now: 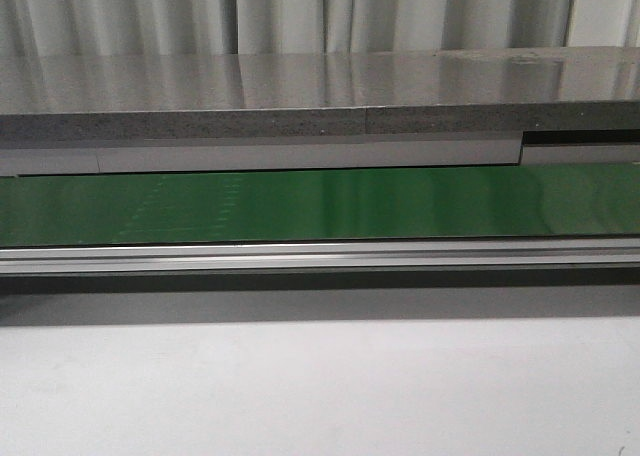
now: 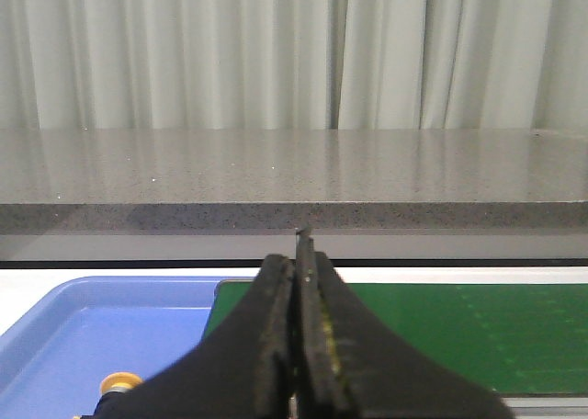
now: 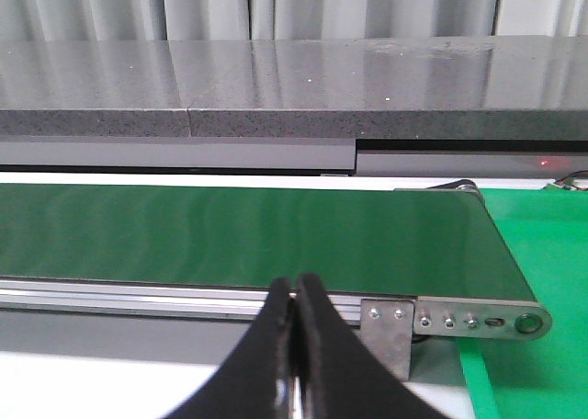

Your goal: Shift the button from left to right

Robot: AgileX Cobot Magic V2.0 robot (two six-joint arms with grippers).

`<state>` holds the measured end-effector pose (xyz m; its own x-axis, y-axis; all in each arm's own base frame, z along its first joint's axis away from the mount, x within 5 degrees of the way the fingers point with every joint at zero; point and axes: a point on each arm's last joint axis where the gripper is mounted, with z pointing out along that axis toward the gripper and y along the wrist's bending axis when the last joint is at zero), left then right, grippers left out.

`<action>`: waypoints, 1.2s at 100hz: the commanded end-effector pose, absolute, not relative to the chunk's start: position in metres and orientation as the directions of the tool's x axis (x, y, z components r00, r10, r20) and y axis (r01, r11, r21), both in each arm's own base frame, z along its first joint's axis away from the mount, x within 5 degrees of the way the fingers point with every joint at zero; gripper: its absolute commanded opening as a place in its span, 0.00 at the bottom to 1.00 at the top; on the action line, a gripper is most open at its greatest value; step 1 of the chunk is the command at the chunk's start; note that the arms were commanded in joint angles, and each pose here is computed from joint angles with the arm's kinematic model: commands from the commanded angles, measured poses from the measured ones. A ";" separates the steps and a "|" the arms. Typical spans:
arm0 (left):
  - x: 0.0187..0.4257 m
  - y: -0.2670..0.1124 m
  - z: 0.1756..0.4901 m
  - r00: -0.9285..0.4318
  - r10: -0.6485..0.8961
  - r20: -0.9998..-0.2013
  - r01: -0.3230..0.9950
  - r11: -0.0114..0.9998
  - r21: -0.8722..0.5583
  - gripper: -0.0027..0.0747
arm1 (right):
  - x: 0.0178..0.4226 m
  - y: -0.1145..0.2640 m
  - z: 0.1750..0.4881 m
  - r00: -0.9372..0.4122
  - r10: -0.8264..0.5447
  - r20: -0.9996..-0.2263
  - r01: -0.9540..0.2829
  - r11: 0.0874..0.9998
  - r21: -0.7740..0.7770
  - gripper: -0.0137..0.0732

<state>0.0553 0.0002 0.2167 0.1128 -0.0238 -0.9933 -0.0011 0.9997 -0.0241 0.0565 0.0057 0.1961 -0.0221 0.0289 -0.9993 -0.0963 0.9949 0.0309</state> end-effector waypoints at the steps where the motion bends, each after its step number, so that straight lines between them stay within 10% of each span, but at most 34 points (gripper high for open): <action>1: 0.055 -0.001 0.206 0.168 -0.038 -0.985 0.020 0.999 -0.035 0.01 | 0.054 0.005 0.209 0.087 0.035 -0.996 -0.095 0.995 0.027 0.08; 86: 0.050 0.001 0.258 0.090 -0.071 -0.993 -0.001 0.997 -0.071 0.01 | 0.054 0.005 0.209 0.087 0.035 -0.996 -0.095 0.995 0.027 0.08; 120: 0.063 0.003 0.334 -0.303 -0.096 -0.948 -0.063 0.995 -0.081 0.01 | 0.054 0.005 0.209 0.087 0.035 -0.996 -0.095 0.995 0.027 0.08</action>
<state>0.0575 0.0036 0.3073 -0.2433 -0.0851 -0.9662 -0.0608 0.9955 -0.0724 0.0565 0.0057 0.1961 -0.0221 0.0289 -0.9993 -0.0963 0.9949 0.0309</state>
